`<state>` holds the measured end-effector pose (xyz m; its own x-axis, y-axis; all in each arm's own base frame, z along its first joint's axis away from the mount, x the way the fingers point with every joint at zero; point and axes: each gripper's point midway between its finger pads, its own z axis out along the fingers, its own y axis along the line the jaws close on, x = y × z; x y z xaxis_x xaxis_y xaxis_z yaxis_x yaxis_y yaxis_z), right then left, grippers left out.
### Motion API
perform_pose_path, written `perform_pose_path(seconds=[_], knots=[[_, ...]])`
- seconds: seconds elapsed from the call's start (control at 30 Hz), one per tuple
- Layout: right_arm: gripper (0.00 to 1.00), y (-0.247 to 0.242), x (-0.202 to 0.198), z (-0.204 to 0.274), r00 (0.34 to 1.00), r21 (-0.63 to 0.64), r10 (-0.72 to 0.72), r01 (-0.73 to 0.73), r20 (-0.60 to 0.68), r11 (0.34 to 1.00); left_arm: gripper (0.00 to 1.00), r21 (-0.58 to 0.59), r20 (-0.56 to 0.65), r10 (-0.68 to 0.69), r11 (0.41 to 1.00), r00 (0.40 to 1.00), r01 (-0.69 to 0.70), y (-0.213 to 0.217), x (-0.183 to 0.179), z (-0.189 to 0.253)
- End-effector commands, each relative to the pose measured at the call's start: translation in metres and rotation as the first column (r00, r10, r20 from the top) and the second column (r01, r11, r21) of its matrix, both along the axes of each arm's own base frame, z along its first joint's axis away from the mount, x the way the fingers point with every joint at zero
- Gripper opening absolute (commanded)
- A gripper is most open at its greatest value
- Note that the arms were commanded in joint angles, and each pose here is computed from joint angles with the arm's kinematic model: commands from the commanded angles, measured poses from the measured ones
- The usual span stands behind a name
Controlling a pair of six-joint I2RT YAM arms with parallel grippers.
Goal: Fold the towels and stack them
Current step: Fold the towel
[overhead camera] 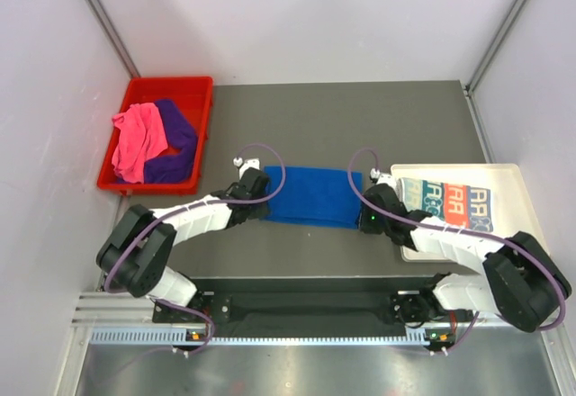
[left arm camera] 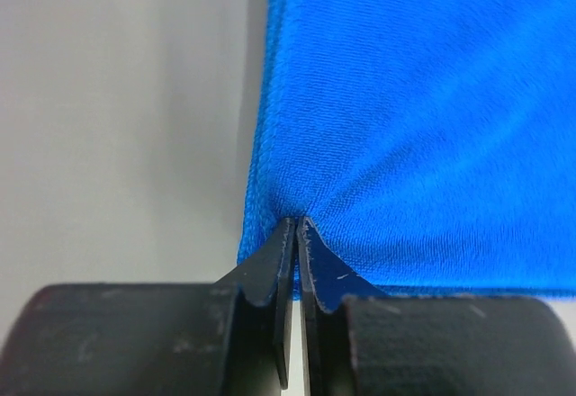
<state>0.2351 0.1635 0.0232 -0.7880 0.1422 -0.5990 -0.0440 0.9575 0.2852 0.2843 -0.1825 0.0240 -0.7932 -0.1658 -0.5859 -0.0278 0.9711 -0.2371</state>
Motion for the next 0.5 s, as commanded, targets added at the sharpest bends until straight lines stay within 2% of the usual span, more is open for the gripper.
perform_pose_path(seconds=[0.0,0.3,0.43,0.47], knots=[[0.19,0.018,-0.004,0.008,0.999,0.048,0.03,-0.031,0.027,0.998,0.09,0.2,-0.044,0.124,0.973,0.991,-0.113,0.044,-0.007,-0.011],[0.18,0.03,-0.017,0.018,0.998,0.075,0.051,-0.054,0.044,0.996,0.11,0.272,-0.011,0.162,0.95,0.987,-0.153,0.053,0.006,0.004],[0.27,0.024,-0.013,0.04,0.995,0.069,0.035,-0.042,0.095,0.997,0.2,0.242,0.025,0.14,0.96,0.99,-0.142,0.045,0.015,0.024],[0.32,0.021,-0.015,0.043,0.995,0.056,0.037,-0.042,0.092,0.998,0.22,0.235,0.041,0.132,0.962,0.99,-0.138,0.045,0.016,0.033]])
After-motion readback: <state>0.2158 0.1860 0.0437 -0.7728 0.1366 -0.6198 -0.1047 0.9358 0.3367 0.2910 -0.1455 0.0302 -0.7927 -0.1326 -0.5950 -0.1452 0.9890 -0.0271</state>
